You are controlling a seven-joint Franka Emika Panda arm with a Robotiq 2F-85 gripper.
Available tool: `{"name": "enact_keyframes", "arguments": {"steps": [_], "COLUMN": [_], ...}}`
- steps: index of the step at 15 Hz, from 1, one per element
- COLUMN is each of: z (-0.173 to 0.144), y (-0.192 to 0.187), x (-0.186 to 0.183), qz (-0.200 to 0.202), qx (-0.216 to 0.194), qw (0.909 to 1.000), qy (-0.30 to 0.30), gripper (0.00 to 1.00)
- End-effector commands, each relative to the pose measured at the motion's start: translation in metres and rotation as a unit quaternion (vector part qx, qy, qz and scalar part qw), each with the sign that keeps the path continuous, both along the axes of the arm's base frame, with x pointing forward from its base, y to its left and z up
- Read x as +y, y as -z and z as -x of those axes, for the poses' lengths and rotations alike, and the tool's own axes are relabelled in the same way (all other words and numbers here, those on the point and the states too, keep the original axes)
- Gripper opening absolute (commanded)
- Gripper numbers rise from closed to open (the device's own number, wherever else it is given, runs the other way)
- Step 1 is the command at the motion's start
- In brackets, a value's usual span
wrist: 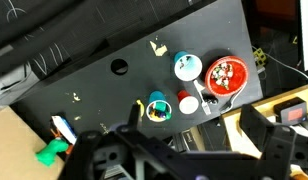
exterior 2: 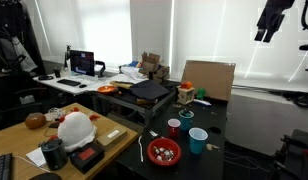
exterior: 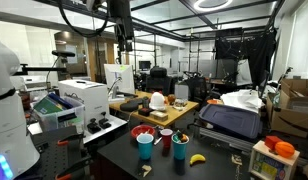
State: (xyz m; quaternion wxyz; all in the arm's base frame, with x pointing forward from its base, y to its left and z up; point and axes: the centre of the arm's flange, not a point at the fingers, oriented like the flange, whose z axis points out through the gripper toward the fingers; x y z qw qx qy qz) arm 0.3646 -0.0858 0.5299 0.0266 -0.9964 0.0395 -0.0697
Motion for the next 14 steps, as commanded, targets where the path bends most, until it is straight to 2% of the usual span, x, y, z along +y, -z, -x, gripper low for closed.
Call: {"name": "enact_keyframes", "arguments": {"steps": [1, 6, 7, 14], "z": [-0.065, -0.130, -0.143, -0.201], "y": [0.025, 0.088, 0.105, 0.202], "x": [0.011, 0.042, 0.049, 0.101], "qz": [-0.003, -0.007, -0.018, -0.010], "qx": [0.019, 0.038, 0.050, 0.068], "qw": [0.9986, 0.9944, 0.9936, 0.9907], "qy": [-0.050, -0.099, -0.100, -0.118], "gripper": [1.00, 1.00, 1.00, 1.00]}}
